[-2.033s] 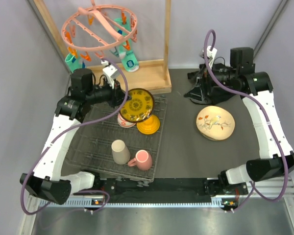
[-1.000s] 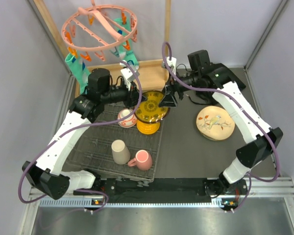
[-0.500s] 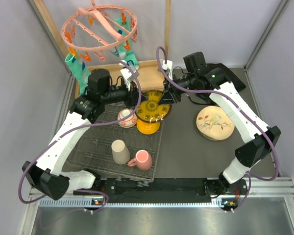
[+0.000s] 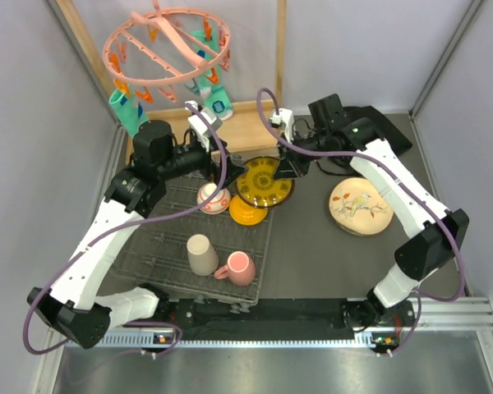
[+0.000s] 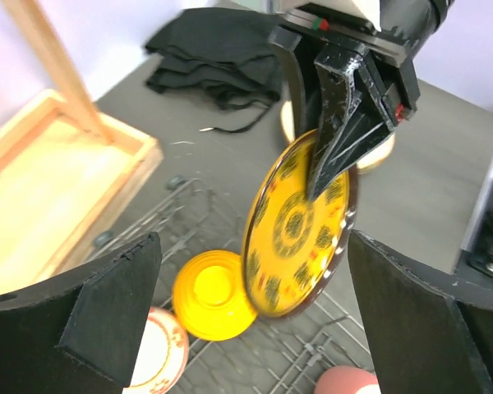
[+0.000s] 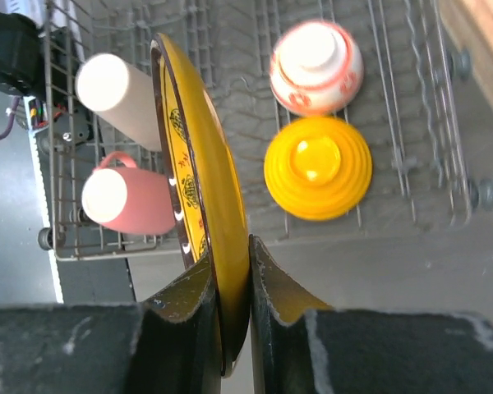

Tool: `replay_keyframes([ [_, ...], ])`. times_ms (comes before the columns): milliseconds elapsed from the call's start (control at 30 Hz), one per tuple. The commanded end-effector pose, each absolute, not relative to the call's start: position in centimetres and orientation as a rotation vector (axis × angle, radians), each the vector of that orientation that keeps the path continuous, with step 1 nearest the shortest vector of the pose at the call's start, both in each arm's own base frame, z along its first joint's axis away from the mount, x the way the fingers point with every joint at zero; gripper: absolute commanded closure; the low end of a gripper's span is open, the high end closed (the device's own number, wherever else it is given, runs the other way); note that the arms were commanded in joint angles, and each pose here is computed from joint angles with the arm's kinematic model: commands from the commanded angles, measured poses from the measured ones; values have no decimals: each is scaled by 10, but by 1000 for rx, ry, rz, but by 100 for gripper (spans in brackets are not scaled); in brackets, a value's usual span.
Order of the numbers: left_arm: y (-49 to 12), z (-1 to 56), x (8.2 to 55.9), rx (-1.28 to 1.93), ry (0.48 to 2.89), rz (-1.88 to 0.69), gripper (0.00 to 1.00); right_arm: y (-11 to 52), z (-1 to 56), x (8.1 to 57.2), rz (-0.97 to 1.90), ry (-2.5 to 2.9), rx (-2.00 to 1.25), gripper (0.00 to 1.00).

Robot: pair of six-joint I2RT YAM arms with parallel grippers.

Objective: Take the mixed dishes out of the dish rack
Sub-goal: Pick up the plate from the dish rack, then place the plate at the center of the board.

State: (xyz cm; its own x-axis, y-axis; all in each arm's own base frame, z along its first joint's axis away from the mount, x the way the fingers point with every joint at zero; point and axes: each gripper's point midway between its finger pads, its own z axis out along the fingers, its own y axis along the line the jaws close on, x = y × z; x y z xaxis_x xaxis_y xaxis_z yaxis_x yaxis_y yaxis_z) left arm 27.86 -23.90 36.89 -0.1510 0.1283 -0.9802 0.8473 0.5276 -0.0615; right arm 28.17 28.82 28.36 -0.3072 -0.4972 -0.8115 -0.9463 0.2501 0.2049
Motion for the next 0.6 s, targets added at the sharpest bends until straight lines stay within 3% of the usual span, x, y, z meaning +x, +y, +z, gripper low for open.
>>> replay_keyframes([
  [0,-224,378,285,800,1594,-665,1,242,286,303,938,1979,-1129,100],
  [233,-212,340,283,837,1674,-581,1,146,252,333,995,2142,-808,100],
  [567,-208,302,279,890,1759,-564,1,42,179,339,1161,2329,-471,100],
])
